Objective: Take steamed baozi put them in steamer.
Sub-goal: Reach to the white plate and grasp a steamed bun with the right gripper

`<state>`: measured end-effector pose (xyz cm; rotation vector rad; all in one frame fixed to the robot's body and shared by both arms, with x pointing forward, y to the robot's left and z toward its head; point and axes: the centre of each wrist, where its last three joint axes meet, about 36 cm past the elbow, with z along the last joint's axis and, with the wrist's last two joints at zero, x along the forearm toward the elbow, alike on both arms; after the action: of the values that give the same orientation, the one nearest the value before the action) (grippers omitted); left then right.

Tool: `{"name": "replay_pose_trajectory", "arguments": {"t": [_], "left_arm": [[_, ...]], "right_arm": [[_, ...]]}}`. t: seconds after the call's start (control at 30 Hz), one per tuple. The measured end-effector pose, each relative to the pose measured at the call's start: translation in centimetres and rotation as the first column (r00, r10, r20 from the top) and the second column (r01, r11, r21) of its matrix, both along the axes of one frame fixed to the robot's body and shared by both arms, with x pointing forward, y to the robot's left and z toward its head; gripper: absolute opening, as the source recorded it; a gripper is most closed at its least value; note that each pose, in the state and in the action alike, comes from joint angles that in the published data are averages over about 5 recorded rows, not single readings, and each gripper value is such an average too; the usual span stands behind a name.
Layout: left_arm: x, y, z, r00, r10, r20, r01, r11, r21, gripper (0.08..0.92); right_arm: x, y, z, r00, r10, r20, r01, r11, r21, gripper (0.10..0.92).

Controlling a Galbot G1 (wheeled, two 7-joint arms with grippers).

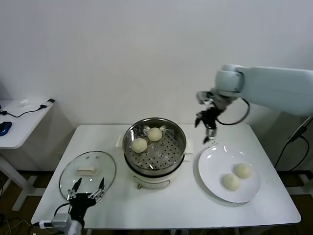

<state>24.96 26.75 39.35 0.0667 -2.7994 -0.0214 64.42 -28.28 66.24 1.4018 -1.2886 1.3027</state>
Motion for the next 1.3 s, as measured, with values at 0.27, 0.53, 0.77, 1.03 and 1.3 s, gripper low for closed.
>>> {"name": "replay_pose_trajectory", "arguments": {"t": [0.27, 0.53, 0.77, 1.03, 1.3], "left_arm": [[-0.1, 0.2, 0.1, 0.9999, 0.006, -0.009, -0.006, 1.0, 0.004, 0.823], [-0.1, 0.5, -0.1, 0.9998, 0.009, -0.017, -0.008, 1.0, 0.011, 0.823], [-0.1, 0.5, -0.3, 0.9998, 0.006, -0.021, -0.005, 1.0, 0.01, 0.823], [0.1, 0.5, -0.5, 0.9997, 0.004, -0.025, -0.003, 1.0, 0.01, 0.823], [0.1, 0.5, -0.6, 0.9996, 0.004, -0.026, -0.004, 1.0, 0.01, 0.823]], "right_arm": [[-3.1, -6.5, -7.5, 0.996, -0.084, -0.036, 0.083, 0.996, -0.029, 0.823], [-5.1, -9.1, -13.4, 0.989, -0.142, -0.05, 0.139, 0.989, -0.054, 0.823], [-6.2, -9.9, -17.1, 0.984, -0.174, -0.048, 0.17, 0.982, -0.078, 0.823], [-7.1, -9.9, -20.2, 0.979, -0.197, -0.043, 0.193, 0.977, -0.092, 0.823], [-7.5, -9.8, -21.5, 0.978, -0.205, -0.031, 0.201, 0.974, -0.099, 0.774]]}}
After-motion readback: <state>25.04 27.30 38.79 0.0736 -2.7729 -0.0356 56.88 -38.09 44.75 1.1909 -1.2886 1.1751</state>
